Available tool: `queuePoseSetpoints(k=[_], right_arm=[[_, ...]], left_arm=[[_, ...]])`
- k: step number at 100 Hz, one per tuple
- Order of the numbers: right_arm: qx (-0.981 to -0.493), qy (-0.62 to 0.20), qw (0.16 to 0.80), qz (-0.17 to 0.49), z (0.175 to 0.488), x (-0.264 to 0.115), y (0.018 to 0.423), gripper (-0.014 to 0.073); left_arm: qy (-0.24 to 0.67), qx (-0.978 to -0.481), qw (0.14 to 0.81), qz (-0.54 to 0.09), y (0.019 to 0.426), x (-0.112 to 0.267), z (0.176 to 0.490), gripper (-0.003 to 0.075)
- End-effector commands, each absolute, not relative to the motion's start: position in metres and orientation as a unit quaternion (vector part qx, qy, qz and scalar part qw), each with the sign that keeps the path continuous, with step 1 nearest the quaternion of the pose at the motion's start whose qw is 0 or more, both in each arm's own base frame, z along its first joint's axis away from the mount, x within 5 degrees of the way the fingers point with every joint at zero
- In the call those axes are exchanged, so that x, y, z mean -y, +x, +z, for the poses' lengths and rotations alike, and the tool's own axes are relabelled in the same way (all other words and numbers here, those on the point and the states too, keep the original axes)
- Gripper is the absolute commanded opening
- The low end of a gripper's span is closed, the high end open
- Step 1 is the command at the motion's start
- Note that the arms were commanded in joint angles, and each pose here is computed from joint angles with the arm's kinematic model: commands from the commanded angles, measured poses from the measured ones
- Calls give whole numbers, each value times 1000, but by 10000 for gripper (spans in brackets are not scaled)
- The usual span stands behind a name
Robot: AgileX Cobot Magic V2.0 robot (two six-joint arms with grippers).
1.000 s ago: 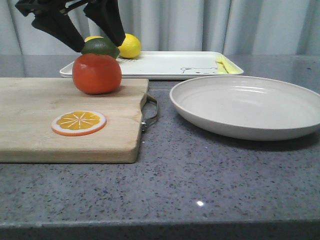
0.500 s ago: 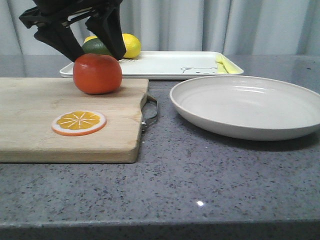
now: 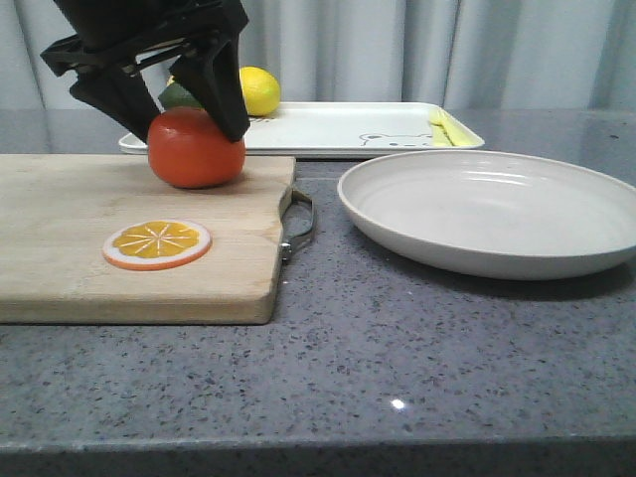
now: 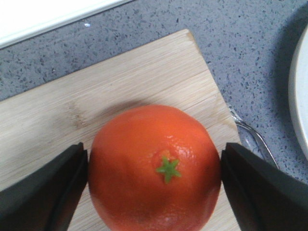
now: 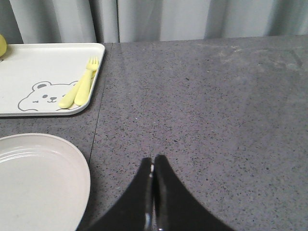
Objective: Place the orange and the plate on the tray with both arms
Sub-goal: 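Lower the left gripper over the orange and close on it, then lift the orange with the left gripper and carry it over the plate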
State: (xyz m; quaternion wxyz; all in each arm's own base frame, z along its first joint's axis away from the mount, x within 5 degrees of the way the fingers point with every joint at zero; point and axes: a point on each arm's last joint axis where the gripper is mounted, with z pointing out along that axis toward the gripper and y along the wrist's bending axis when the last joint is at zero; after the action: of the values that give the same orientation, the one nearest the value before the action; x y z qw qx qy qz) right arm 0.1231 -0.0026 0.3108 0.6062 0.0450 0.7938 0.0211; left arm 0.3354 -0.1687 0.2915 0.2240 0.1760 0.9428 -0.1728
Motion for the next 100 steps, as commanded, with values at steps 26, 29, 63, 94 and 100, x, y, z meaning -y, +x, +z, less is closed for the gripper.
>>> queuePoseSetpoints(k=[26,29,63,94,100], right_arm=[[-760,42,649,20,330,3,126,-59],[-760,42,648,20,330,3,126,-59],[-762,42,646,20,329,3,126,-59],[-767,43,640,19,328,3,125,-59],[-767,43,640,19,328,3,125,-59]], left_arm=[[175,-928,268,-190,332,171,319,314],[176,-928,268,-191,332,171,320,314],[209,-906,300,-216,324,195,353,314],[294,-860,324,-261,289,268,369,314],[307,-853,325,-268,285,283,367,314]])
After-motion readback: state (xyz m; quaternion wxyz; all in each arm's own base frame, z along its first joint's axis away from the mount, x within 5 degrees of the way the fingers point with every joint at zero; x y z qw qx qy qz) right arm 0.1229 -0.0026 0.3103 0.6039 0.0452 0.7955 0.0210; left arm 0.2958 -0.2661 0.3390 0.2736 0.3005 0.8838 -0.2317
